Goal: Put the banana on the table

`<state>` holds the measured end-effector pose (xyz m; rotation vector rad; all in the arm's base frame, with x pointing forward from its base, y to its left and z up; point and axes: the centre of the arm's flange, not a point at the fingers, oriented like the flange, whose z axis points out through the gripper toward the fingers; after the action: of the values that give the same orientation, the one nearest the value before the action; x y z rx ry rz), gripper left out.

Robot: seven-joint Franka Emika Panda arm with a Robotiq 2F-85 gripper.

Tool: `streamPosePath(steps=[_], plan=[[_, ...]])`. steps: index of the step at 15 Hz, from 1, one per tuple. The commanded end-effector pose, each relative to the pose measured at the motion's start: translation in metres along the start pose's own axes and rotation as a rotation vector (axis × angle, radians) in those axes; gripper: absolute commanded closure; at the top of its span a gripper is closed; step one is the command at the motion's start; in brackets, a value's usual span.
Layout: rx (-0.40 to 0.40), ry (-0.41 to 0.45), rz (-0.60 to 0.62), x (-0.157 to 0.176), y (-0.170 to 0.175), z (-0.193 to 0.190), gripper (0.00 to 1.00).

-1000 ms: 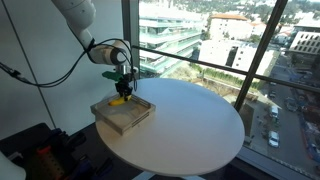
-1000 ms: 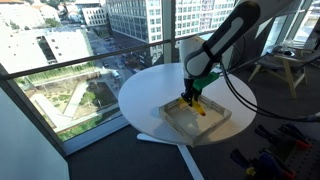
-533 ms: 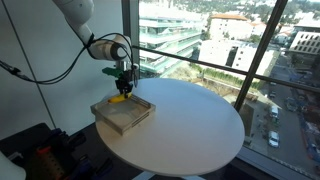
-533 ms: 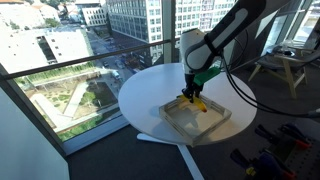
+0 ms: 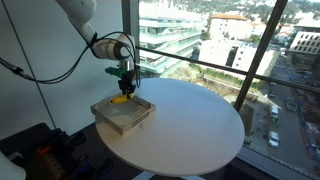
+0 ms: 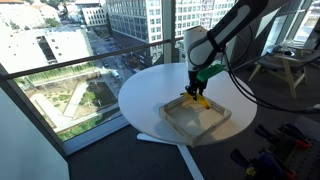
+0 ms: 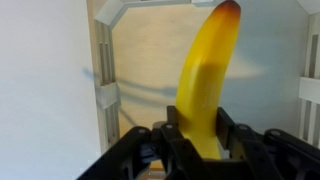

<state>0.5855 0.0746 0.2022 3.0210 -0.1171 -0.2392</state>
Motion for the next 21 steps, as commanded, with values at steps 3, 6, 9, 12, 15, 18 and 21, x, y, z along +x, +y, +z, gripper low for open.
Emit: streamPosePath(steps=[3, 6, 9, 12, 15, 18, 21], plan=[[-0.005, -0.004, 0.048, -0.001, 0.025, -0.011, 0.84], [-0.007, -0.002, 0.069, -0.001, 0.036, -0.011, 0.84], [-0.012, 0.0, 0.092, 0.001, 0.046, -0.011, 0.84], [-0.012, -0.002, 0.116, 0.001, 0.058, -0.01, 0.84], [-0.014, -0.003, 0.137, 0.001, 0.069, -0.009, 0.84], [-0.014, -0.006, 0.156, 0.0, 0.08, -0.007, 0.84], [-0.014, -0.009, 0.177, 0.0, 0.092, -0.005, 0.84]])
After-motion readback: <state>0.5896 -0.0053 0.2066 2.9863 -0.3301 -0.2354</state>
